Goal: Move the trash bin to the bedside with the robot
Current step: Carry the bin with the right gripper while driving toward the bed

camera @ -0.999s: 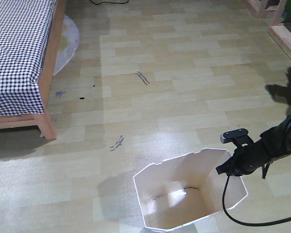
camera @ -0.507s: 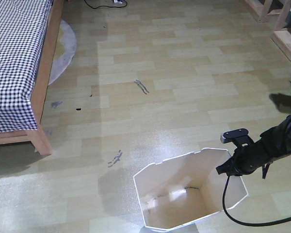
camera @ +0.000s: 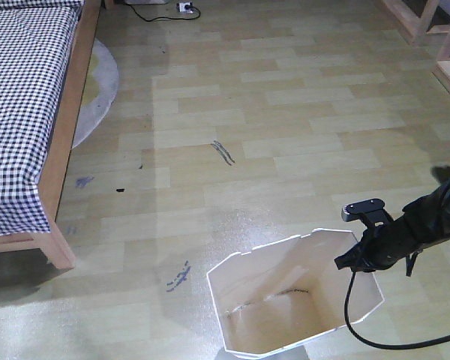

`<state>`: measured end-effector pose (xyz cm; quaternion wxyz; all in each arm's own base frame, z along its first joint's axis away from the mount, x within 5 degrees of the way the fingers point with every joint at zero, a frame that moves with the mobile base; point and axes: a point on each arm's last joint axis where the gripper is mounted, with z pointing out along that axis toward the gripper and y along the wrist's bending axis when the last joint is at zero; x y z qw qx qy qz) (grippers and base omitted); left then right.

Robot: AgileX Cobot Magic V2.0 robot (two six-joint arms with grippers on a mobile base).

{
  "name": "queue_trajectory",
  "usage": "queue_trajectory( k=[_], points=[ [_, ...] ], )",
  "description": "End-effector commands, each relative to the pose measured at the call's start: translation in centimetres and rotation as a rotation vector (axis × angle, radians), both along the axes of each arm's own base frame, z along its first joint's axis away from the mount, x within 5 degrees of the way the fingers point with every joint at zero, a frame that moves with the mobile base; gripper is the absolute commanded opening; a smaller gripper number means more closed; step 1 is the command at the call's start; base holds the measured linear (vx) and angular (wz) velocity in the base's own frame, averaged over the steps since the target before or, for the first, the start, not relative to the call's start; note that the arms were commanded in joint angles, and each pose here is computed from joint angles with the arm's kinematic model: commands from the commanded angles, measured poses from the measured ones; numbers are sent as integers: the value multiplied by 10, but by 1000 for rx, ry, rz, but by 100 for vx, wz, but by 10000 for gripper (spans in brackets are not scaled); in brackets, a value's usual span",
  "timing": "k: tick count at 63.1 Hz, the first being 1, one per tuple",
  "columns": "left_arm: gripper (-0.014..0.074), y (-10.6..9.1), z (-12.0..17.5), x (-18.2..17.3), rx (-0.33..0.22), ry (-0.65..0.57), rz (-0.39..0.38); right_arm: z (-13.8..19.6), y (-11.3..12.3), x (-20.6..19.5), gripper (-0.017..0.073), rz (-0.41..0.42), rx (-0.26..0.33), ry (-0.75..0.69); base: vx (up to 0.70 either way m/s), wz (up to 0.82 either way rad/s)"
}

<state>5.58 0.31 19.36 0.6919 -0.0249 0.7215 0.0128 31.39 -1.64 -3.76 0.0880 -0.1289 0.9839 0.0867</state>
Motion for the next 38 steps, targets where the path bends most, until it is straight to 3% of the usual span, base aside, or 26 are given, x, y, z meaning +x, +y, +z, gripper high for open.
queue_trajectory(
  k=[1, 38],
  points=[
    [-6, 0, 14, -1, -4, -98, -5, 27, 7, 13, -6, -5, 102, -61, 28, 8],
    [-6, 0, 14, -1, -4, -98, -5, 27, 7, 13, -6, -5, 102, -61, 29, 13]
  ],
)
